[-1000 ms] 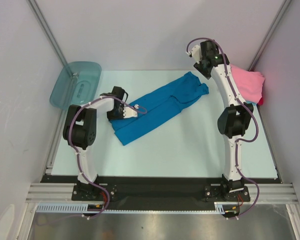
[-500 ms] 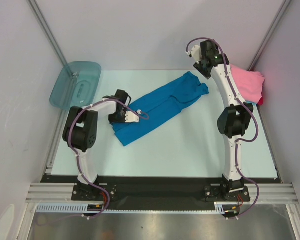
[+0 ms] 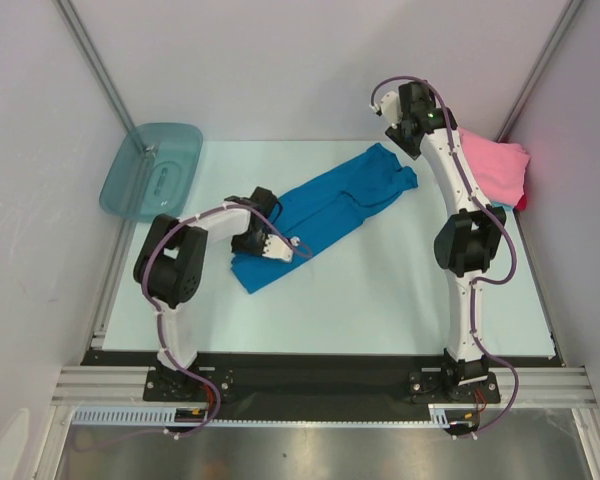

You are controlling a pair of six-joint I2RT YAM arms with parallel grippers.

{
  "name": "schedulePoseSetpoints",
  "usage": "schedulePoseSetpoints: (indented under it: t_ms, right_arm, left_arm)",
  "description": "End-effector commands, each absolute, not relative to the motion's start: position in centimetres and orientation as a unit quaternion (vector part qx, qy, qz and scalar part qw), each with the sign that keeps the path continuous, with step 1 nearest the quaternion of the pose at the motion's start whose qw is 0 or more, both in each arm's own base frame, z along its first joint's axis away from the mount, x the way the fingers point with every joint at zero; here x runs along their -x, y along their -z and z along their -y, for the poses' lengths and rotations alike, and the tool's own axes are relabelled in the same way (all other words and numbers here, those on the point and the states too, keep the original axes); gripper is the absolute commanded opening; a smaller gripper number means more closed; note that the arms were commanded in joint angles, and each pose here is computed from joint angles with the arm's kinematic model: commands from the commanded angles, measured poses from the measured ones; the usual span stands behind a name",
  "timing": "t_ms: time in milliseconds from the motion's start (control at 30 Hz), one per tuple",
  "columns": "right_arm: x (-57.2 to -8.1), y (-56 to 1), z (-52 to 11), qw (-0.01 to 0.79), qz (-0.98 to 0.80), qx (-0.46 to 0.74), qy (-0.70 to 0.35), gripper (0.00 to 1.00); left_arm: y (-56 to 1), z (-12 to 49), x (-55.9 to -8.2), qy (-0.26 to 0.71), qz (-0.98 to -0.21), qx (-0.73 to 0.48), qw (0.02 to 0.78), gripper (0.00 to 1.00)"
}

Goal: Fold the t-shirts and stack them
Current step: Fold the tshirt

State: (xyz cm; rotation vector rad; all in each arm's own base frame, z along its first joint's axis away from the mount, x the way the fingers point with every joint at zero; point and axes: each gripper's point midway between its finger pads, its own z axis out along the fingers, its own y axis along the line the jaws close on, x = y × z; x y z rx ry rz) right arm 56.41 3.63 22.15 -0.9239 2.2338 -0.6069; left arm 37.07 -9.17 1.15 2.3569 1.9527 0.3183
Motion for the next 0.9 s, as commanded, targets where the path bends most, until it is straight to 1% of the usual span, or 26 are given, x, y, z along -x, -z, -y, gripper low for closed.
schedulePoseSetpoints:
  t_ms: [0, 33, 133, 200, 267, 433, 533, 700, 733, 800, 833, 867]
  right_arm:
    - [-55.6, -25.8, -3.4, 0.351, -0.843, 0.334, 0.233, 0.5]
    - [-55.5, -26.0, -3.3, 0.351, -0.844, 0.332, 0.231, 0.5]
    - [-55.0, -26.0, -3.3, 0.35, -0.849, 0.33, 0.219, 0.5]
    - [-54.6, -26.4, -3.3, 0.354, -0.85, 0.324, 0.216, 0.5]
    - [-54.3, -26.7, -3.4, 0.357, -0.852, 0.32, 0.21, 0.5]
    - [-53.8, -27.3, -3.1, 0.364, -0.856, 0.309, 0.2, 0.5]
    - [-53.5, -27.9, -3.2, 0.369, -0.856, 0.306, 0.194, 0.5]
    - [-52.7, -27.8, -3.6, 0.367, -0.86, 0.312, 0.17, 0.5]
    - [-52.4, -27.6, -3.8, 0.362, -0.864, 0.31, 0.161, 0.5]
    - [-51.8, -27.1, -4.8, 0.355, -0.867, 0.321, 0.139, 0.49]
    - [-51.3, -27.0, -5.1, 0.351, -0.868, 0.325, 0.13, 0.49]
    - [-51.0, -26.7, -5.7, 0.35, -0.87, 0.329, 0.114, 0.49]
  left_arm:
    - [1.1, 13.2, -32.5, 0.009, -0.583, -0.813, 0.01, 0.0]
    - [0.4, 14.1, -32.8, 0.018, -0.578, -0.816, 0.02, 0.0]
    - [-0.7, 16.2, -32.4, 0.043, -0.563, -0.825, 0.015, 0.0]
    - [-0.5, 17.3, -31.3, 0.073, -0.558, -0.826, -0.001, 0.0]
    - [-0.9, 18.9, -31.0, 0.087, -0.549, -0.831, 0.004, 0.01]
    - [-0.6, 20.3, -29.4, 0.103, -0.514, -0.852, -0.005, 0.0]
    - [0.0, 21.1, -27.4, 0.118, -0.492, -0.862, -0.029, 0.0]
    - [0.0, 24.7, -23.7, 0.161, -0.444, -0.88, -0.041, 0.0]
    - [-0.1, 25.9, -23.3, 0.173, -0.437, -0.882, -0.032, 0.0]
    - [0.6, 27.9, -21.9, 0.186, -0.42, -0.887, -0.038, 0.0]
    - [0.2, 29.5, -21.8, 0.195, -0.414, -0.889, -0.023, 0.0]
    - [0.8, 30.6, -20.8, 0.202, -0.407, -0.89, -0.029, 0.0]
